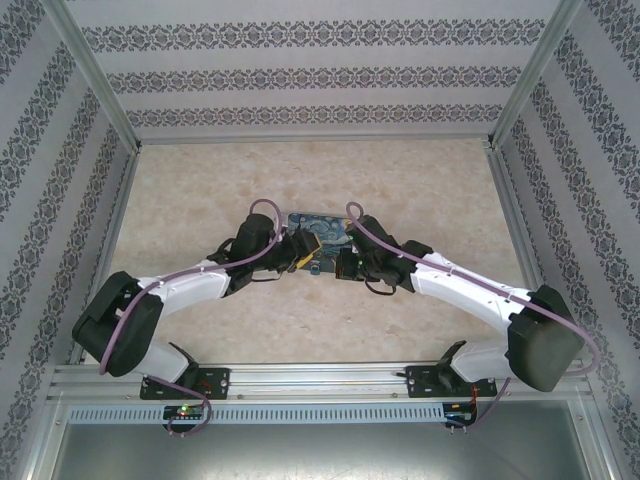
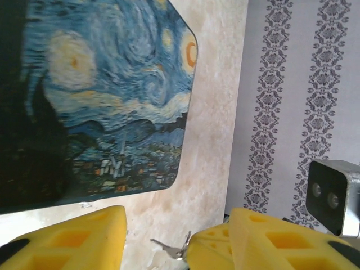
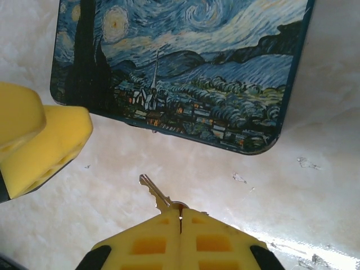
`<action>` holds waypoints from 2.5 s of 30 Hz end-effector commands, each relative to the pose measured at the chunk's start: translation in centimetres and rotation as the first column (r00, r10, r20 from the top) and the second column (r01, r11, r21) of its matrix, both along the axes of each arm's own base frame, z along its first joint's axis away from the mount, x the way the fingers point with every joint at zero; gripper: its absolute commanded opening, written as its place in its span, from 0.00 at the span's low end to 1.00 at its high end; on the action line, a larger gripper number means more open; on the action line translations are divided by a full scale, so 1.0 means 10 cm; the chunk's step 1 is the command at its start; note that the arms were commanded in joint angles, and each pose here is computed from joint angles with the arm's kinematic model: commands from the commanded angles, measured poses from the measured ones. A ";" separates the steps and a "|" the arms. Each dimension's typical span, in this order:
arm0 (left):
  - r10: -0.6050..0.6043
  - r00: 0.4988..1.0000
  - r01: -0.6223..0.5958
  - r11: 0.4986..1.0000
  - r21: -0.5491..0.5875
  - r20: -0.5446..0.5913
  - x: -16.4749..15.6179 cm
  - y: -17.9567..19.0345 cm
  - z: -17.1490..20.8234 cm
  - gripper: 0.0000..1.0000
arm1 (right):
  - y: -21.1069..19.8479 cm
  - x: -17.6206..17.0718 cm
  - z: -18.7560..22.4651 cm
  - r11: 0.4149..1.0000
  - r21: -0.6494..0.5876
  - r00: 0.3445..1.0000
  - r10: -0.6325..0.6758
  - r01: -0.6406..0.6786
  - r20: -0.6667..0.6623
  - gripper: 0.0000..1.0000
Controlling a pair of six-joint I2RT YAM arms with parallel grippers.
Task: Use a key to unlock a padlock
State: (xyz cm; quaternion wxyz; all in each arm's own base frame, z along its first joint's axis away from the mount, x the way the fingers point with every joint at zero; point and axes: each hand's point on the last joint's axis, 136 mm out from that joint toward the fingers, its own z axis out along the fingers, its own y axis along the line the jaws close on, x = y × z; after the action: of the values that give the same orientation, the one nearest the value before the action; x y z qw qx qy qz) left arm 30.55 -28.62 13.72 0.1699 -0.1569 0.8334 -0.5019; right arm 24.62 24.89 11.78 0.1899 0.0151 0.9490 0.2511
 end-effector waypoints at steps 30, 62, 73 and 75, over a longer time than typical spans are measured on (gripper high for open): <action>-0.086 0.995 0.089 0.995 -0.053 0.050 -0.02 -0.48 0.05 0.28 | 0.00 0.05 0.09 0.996 0.084 0.999 -0.035 0.035 0.002 0.00; -0.096 0.993 0.099 0.994 -0.038 0.071 -0.02 -0.54 0.05 0.00 | -0.06 0.05 0.14 0.994 0.102 0.999 -0.045 0.043 0.023 0.00; -0.140 0.919 0.141 0.990 0.024 0.369 0.22 -0.36 0.89 0.00 | -0.47 0.30 0.69 0.936 0.329 0.973 -0.180 0.124 0.145 0.55; -0.144 0.892 0.149 0.989 0.024 0.429 0.27 -0.34 1.08 0.00 | -0.51 0.39 0.86 0.911 0.398 0.961 -0.201 0.113 0.188 0.56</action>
State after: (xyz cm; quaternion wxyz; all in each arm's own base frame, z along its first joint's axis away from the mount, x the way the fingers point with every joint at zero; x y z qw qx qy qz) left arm 32.75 -32.40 20.75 0.2575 -0.0363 0.8036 -0.5353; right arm 27.81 19.44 18.17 0.2865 0.1078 0.8802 0.3626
